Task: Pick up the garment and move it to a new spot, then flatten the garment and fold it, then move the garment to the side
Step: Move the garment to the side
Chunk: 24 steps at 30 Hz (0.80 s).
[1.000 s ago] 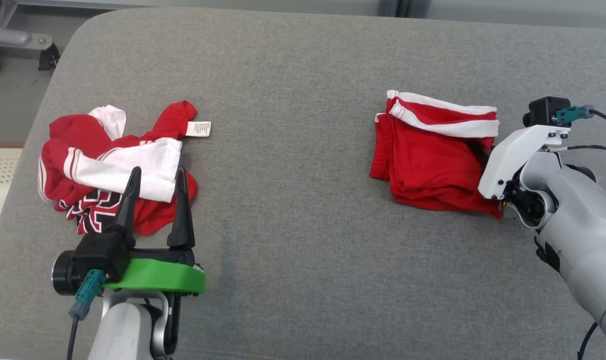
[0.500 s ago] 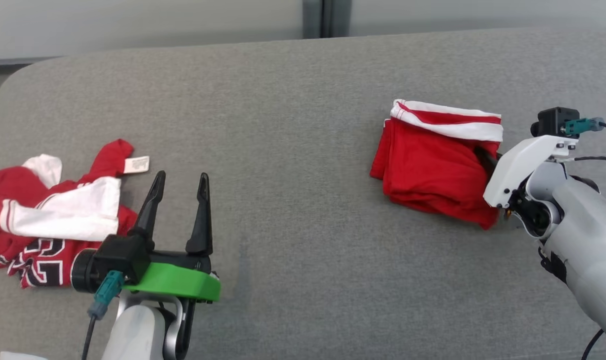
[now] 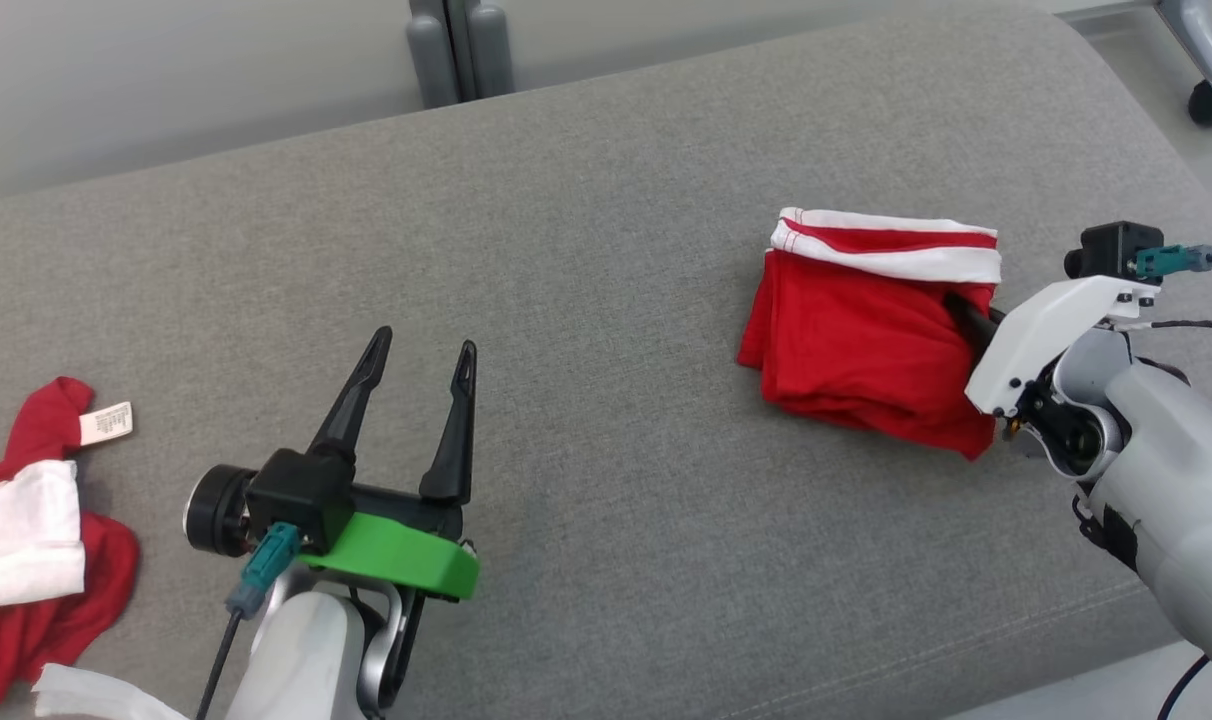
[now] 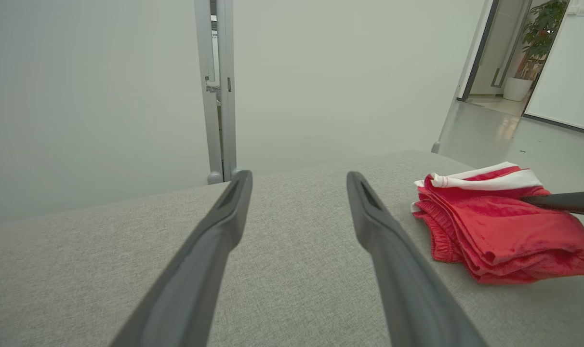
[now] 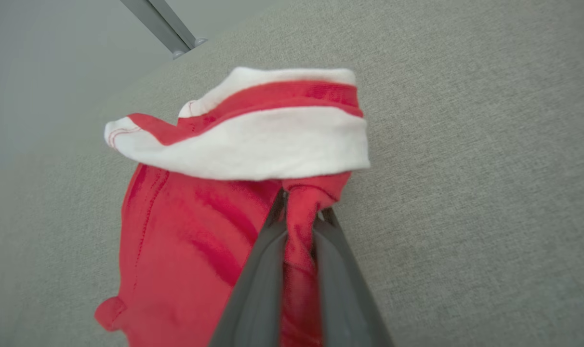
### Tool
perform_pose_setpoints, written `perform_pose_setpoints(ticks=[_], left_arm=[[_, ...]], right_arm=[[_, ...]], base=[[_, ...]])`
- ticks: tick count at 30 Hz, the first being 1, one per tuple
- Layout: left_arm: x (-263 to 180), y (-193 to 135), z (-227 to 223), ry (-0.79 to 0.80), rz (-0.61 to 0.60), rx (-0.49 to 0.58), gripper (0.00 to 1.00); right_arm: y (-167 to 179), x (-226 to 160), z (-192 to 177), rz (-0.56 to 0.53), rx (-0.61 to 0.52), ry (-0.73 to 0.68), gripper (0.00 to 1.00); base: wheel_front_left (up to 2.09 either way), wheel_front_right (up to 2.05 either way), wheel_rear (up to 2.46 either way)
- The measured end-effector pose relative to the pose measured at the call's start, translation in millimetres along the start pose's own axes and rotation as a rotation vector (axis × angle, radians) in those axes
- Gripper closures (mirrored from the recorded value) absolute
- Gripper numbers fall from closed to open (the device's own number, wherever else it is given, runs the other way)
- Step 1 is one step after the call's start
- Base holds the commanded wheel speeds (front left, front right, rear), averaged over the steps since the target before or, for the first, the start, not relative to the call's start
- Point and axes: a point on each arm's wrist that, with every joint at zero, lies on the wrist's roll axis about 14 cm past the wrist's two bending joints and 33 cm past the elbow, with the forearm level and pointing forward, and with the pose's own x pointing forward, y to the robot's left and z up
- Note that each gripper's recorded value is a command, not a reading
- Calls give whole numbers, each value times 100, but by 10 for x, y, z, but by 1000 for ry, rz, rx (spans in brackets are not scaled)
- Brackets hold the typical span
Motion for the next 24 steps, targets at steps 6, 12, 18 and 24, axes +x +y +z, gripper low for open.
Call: perform_pose_setpoints(ticks=[6,12,18,24], left_arm=[[189,-24,-147,20,-34,7,0],[364,95,-362,47,-42,27,0],[411,334,-695,100,8,11,0],[399,504,-983,148,46,-8,0]], right_arm=[[-237,72,257,-52,-58,-22,100],[-636,226,534,-148,-139,-33,100],[-937,526,736,-221,-249,-42,100],[-1223,788,730,-299,-330,6,100]], base=[[0,0,0],[0,0,0],[0,0,0],[0,0,0]])
